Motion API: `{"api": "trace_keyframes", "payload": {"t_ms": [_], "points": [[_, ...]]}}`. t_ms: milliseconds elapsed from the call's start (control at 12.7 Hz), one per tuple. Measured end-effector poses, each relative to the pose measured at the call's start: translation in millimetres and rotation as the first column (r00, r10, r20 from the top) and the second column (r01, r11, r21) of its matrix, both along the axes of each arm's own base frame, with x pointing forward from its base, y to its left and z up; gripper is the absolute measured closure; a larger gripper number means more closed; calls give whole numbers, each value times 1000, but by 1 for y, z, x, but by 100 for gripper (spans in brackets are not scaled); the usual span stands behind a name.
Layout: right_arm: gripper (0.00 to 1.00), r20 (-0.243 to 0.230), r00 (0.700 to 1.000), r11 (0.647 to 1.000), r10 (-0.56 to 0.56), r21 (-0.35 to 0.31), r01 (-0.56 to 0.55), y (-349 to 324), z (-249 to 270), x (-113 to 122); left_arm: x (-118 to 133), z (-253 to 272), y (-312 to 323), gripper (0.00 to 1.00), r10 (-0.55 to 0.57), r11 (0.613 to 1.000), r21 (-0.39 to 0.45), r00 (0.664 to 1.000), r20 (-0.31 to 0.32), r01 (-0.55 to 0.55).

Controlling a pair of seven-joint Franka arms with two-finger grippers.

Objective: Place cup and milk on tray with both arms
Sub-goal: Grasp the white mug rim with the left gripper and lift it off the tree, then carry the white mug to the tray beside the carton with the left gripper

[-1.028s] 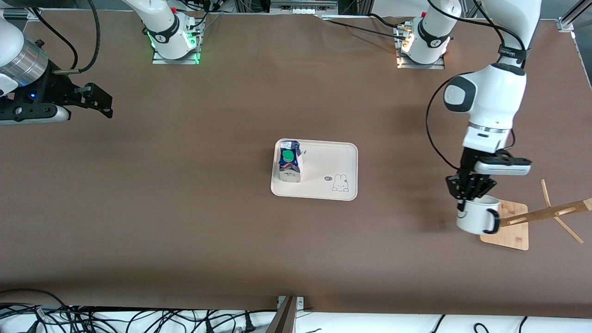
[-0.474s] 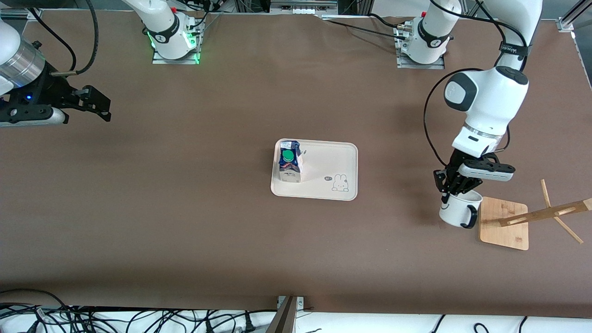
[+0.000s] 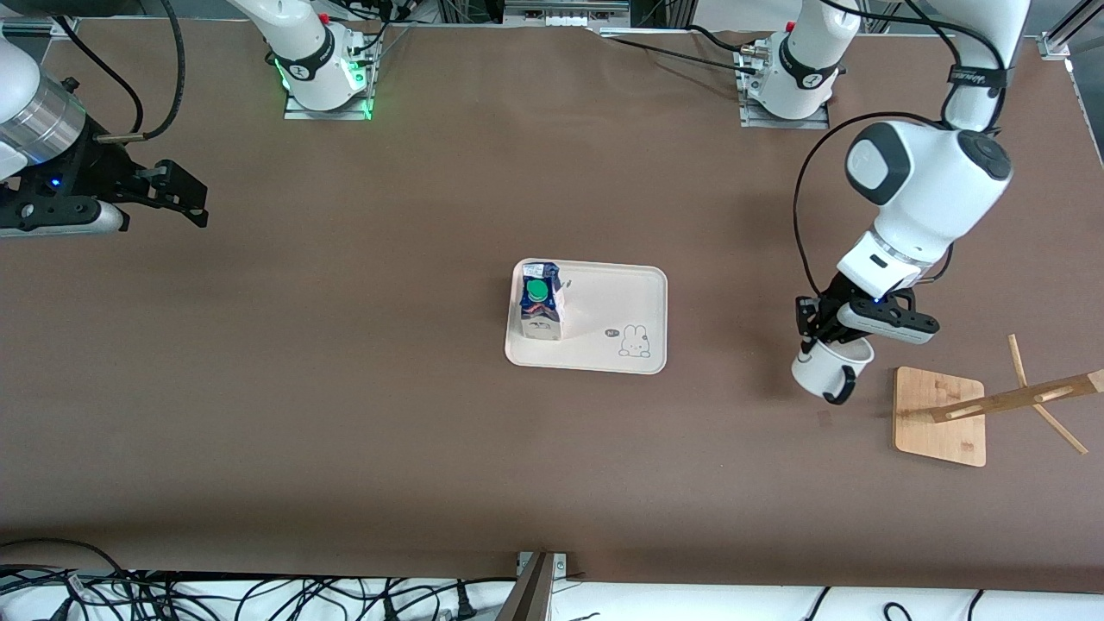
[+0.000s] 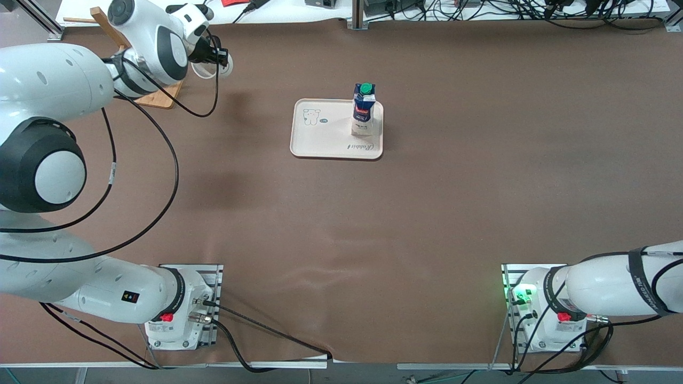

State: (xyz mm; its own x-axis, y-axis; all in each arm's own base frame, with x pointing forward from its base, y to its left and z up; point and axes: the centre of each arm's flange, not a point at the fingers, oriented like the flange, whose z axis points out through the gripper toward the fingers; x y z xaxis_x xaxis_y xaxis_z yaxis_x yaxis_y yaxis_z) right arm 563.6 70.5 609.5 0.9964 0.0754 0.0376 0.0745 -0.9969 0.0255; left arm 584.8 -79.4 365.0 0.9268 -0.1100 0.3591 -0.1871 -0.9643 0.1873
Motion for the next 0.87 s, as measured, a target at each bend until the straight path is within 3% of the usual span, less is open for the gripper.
{"api": "trace_keyframes", "payload": {"t_ms": [158,474,711,870], "points": [[0,0,1000,1000,0,0,0,0,0,0,2,16,1,93,-107,991,75,989,-103,115],[0,1,1000,1000,0,0,0,0,0,0,3,59,4,93,-150,944,238,941,-302,227],[0,1,1000,1000,0,0,0,0,0,0,-6,93,0,93,-104,928,279,890,-444,247],[0,1,1000,1000,0,0,0,0,0,0,-12,110,-10,93,-5,941,293,873,-487,169]]}}
